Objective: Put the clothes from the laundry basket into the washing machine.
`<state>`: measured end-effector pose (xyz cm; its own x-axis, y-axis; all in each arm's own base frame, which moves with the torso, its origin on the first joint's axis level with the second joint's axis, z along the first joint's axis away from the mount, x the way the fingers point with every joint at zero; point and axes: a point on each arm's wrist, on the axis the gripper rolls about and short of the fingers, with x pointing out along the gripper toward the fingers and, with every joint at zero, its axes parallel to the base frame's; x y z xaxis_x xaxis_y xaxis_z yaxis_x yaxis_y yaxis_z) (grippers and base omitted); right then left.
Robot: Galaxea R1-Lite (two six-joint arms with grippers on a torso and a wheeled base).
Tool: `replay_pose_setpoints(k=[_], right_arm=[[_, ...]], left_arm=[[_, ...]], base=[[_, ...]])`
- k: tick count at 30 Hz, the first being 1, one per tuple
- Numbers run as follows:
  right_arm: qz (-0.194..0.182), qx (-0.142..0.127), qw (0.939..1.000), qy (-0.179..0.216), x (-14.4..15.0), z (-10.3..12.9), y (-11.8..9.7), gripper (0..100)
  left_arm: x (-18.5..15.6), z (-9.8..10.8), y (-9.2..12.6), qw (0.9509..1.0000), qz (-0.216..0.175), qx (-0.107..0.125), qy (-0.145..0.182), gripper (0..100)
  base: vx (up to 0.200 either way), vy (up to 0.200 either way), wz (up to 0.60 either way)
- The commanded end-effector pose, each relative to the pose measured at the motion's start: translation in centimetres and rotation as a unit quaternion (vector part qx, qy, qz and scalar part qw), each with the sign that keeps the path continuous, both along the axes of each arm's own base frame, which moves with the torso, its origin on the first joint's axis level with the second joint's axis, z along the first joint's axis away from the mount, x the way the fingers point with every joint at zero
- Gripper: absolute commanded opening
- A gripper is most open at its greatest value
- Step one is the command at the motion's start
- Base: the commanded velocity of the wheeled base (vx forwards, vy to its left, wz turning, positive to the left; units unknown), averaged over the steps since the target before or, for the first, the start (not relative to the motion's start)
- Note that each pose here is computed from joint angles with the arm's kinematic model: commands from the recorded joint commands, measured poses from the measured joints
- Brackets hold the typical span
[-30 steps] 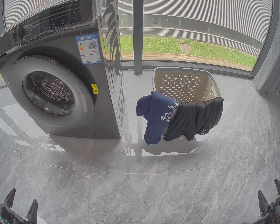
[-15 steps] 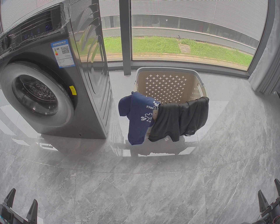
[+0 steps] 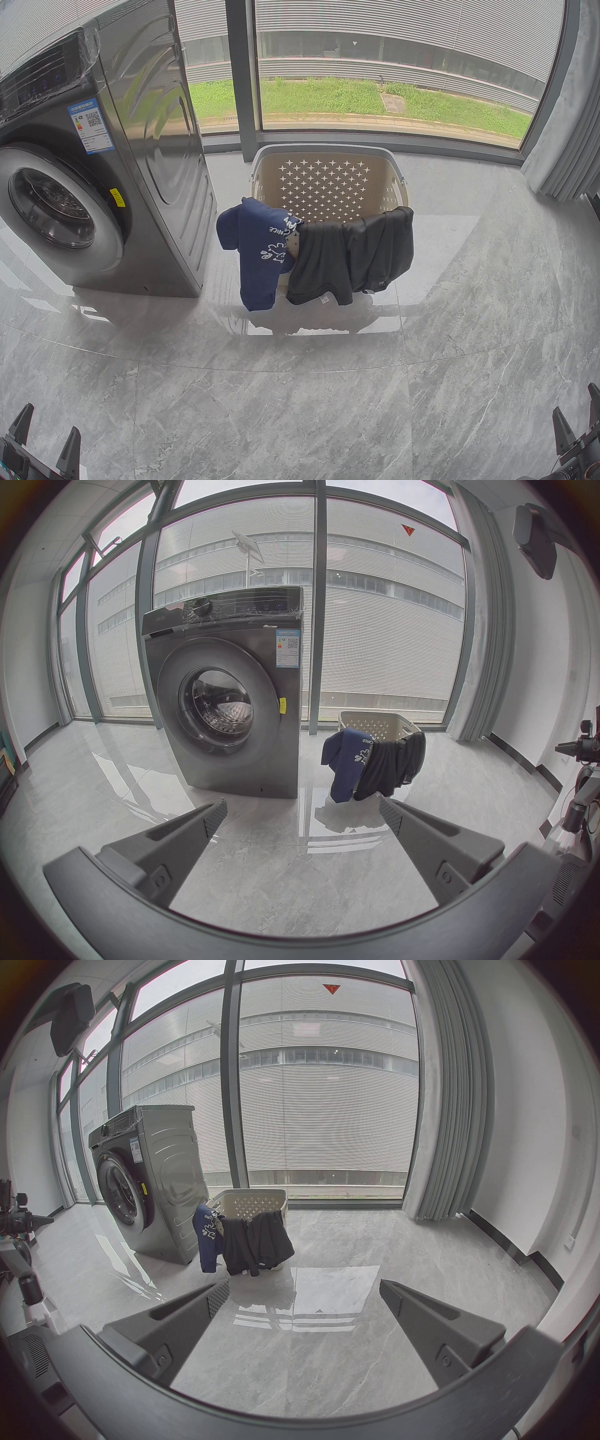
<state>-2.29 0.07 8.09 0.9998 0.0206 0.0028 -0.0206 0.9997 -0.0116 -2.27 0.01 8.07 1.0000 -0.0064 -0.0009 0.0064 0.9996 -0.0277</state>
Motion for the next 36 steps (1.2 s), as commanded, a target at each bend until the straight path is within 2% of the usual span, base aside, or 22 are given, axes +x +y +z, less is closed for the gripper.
replay_pose_setpoints(k=[1,36], right_arm=[[0.0,0.0,1.0,0.006,0.09,-0.5,0.0,100],[0.0,-0.001,1.0,0.007,0.1,-0.51,0.0,100]], left_arm=[[0.0,-0.48,0.0,1.0,0.0,0.0,0.0,100],[0.0,-0.48,0.0,1.0,0.0,-0.002,0.0,100]], base=[[0.0,0.0,0.0],[0.2,0.0,0.0]])
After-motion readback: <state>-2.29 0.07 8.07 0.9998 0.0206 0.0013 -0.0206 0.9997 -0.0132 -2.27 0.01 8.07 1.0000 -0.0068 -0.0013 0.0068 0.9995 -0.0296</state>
